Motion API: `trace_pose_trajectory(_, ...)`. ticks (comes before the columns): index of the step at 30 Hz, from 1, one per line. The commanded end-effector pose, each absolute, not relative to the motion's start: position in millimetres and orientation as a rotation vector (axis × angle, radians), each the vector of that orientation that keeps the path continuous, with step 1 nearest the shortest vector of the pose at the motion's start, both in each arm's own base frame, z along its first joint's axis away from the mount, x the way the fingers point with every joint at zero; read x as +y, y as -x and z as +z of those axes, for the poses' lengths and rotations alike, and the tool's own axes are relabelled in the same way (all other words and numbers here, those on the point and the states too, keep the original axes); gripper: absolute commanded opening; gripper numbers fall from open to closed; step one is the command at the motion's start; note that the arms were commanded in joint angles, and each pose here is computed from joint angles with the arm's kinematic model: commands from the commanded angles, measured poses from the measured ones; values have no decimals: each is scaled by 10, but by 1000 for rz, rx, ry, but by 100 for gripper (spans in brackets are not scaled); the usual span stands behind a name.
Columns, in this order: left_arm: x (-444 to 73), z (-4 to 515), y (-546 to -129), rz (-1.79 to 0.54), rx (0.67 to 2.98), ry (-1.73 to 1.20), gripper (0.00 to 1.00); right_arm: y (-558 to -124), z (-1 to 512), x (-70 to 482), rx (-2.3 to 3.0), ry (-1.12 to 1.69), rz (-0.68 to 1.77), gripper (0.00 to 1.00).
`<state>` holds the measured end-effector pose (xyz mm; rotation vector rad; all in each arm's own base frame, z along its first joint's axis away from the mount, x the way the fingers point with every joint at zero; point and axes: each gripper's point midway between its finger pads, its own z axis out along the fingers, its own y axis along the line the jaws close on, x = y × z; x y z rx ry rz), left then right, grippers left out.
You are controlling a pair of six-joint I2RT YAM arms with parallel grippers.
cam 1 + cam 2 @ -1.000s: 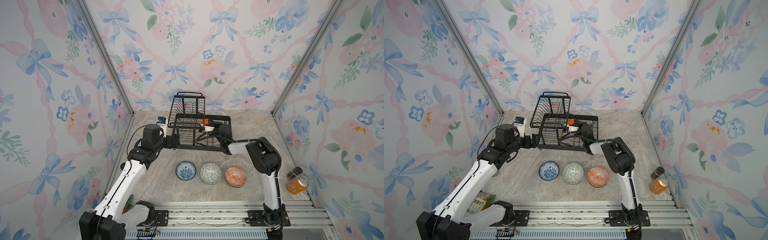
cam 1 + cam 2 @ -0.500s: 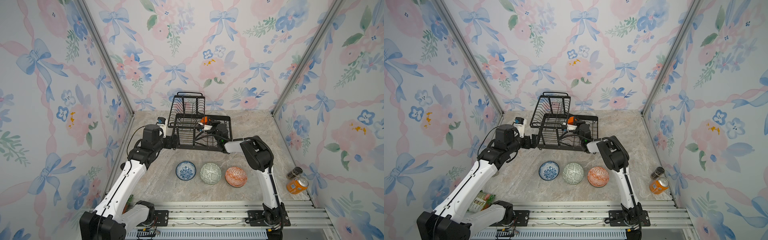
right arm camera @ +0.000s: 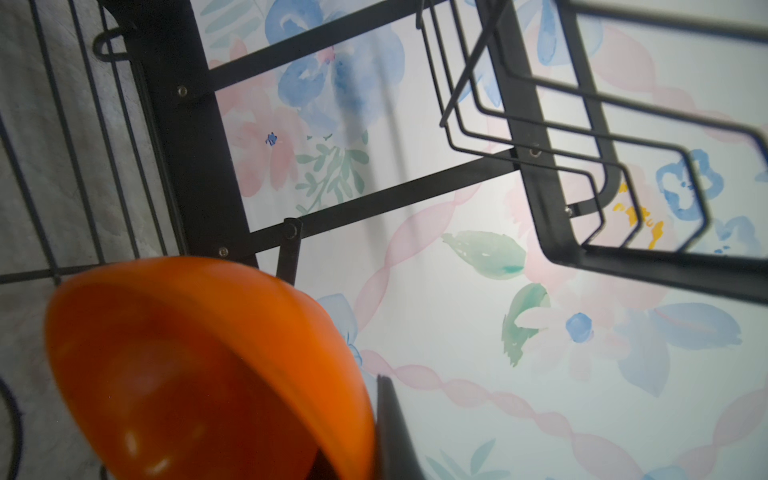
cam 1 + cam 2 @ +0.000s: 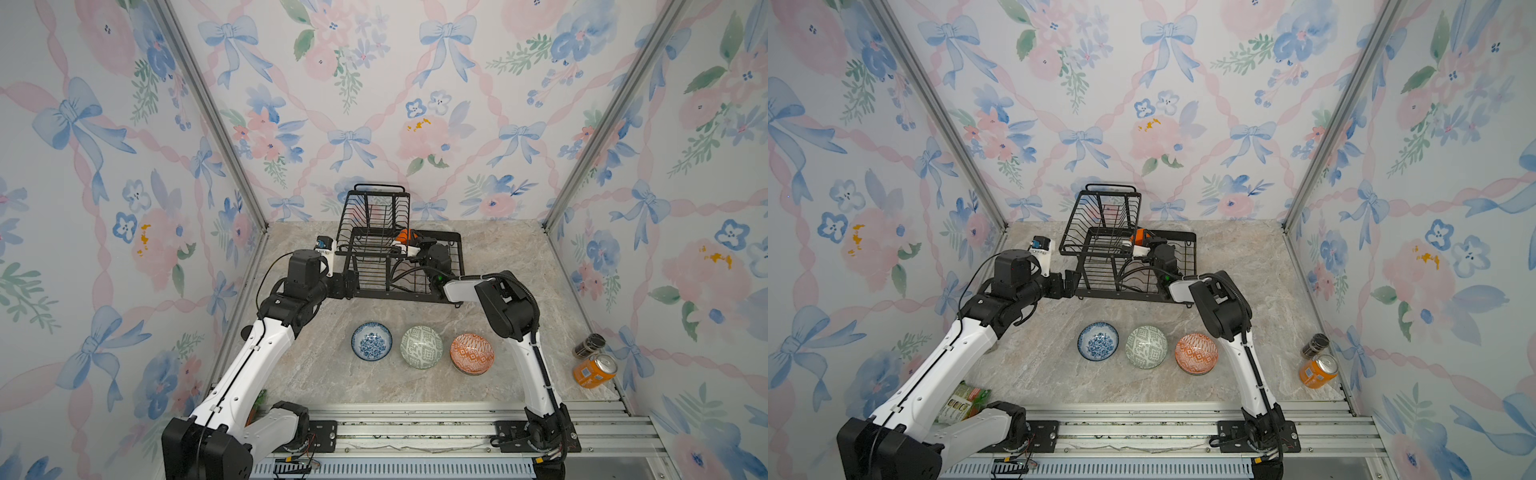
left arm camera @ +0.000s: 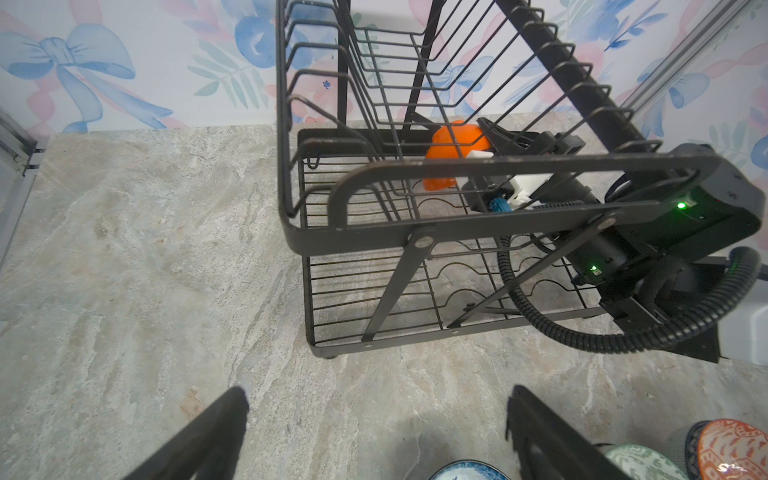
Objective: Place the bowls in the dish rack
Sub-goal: 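Push the orange bowl down into the rack slots with the right gripper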
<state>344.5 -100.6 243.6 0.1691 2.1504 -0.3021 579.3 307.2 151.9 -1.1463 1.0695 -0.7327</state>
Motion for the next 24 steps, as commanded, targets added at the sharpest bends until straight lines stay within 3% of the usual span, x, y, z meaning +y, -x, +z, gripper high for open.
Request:
trace_pose_trajectory(1,-978,2434,-3446,-295,2138,-162,98,-5770,1626,3188,1073,1088,-696,0)
trace_pose_trajectory(16,-978,2434,-3445,-297,2138,-163,98,-5683,1325,3209,1210,1067,-571,0)
trace_pose_trajectory(24,-984,2431,-3449,-300,2140,-164,98,-5698,1233,3207,1234,1056,-619,0)
